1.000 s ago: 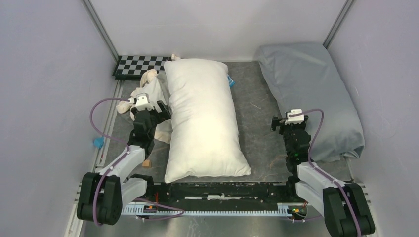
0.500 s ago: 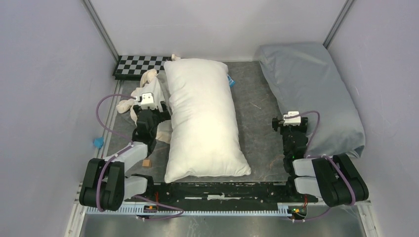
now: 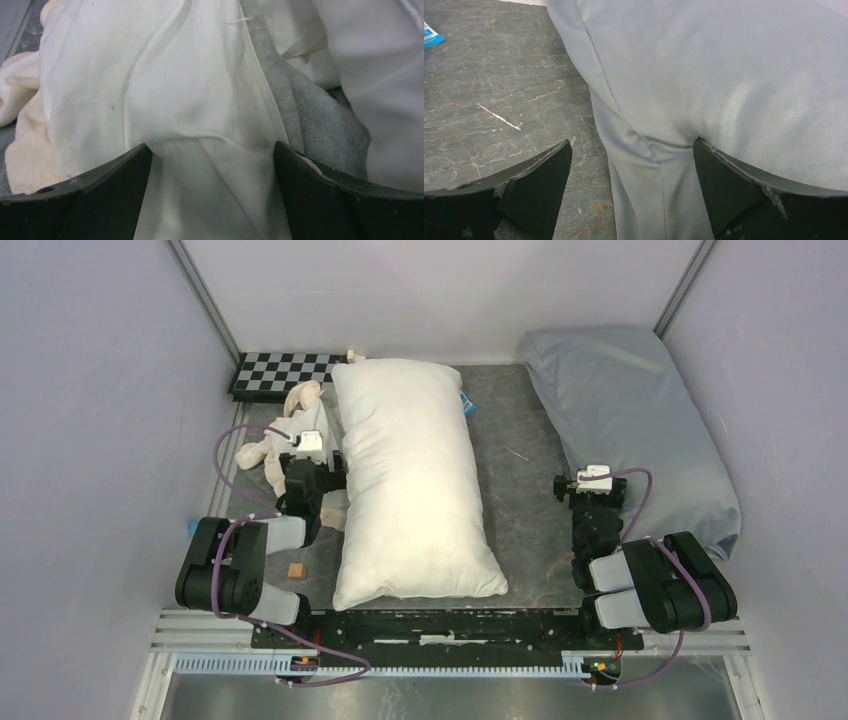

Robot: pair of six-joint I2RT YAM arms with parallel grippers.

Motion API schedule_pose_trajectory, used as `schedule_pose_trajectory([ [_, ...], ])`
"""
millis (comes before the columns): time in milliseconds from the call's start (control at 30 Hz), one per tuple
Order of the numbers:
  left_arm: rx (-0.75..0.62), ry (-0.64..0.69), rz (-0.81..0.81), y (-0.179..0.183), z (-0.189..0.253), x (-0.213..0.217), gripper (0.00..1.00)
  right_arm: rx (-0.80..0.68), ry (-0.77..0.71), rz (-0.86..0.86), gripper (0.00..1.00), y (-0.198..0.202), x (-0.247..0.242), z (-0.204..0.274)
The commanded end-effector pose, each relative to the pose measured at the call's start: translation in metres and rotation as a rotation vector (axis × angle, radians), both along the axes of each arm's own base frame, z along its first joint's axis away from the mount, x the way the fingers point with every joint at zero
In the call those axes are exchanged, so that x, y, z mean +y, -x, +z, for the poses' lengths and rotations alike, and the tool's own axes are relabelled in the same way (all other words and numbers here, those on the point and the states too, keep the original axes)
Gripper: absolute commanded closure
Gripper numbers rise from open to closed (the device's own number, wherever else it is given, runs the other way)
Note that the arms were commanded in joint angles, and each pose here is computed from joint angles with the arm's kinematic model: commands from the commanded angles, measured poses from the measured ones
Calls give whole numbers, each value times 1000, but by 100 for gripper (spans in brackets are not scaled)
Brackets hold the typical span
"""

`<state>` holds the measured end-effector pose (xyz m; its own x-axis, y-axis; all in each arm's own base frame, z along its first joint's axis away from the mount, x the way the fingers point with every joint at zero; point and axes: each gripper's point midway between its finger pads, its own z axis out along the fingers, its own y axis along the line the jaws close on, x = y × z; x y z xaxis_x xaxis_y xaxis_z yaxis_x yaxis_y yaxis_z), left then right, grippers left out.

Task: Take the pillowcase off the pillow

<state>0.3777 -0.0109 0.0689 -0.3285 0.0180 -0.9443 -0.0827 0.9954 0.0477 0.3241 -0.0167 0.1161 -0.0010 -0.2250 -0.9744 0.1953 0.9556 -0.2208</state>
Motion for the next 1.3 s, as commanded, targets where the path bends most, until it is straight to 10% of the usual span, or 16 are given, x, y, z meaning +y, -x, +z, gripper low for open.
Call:
schedule_pose_trajectory([
  [0,-44,-41,42,-20,20,11,2,68,-12,-137,2,37,-29,-29],
  [1267,-189,-17,33,1,23,11,0,65,-7,-136,2,37,-29,-28],
])
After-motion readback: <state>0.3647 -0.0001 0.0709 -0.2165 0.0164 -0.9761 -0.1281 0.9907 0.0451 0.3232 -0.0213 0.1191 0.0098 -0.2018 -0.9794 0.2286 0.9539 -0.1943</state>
